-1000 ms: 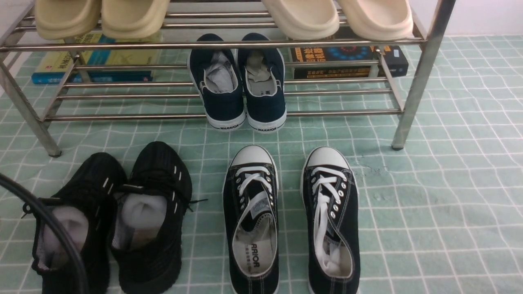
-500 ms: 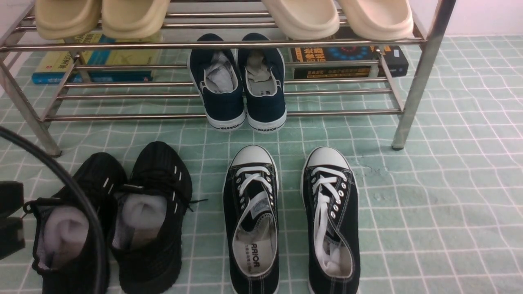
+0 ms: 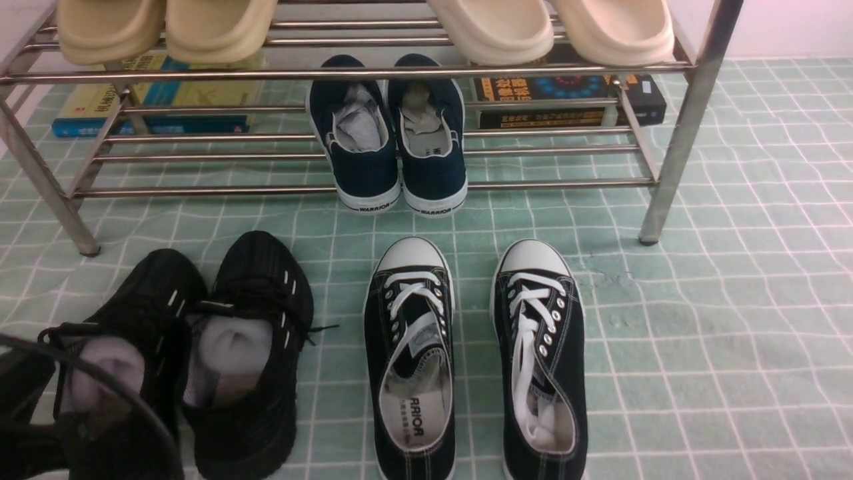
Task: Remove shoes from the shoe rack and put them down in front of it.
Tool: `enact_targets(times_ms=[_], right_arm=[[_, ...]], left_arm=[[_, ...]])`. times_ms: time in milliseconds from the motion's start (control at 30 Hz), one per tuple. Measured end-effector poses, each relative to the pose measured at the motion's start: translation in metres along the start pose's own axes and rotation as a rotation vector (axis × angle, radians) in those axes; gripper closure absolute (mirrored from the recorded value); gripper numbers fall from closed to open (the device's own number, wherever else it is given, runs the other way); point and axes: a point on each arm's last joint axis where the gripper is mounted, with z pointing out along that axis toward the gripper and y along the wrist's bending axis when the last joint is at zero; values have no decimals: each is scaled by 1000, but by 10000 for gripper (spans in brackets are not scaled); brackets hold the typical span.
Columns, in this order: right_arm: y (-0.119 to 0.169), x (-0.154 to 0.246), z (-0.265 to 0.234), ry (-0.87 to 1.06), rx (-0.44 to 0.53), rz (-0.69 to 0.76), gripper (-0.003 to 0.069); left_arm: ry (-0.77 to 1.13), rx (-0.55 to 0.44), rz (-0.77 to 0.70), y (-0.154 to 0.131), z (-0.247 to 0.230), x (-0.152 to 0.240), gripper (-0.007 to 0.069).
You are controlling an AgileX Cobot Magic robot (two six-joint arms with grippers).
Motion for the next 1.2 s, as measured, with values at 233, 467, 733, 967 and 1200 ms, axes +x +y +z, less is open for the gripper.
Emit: enact_targets(times_ms=[233,467,733,967,1200], right_arm=[[0,0,0,0,0,0,422],[0,0,0,0,0,0,422],[0,0,0,0,0,0,422],[0,0,0,0,0,0,422],[0,0,0,0,0,0,421]], left_arm=[[-87,-122,-46,15,-4,63,585],[-132,-186,-27,20,-12,82,576],[-54,-207,-37,22,-13,90,573],[-51,-178,-28,20,-13,90,571],[-47,-136,-16,18,-13,90,566]])
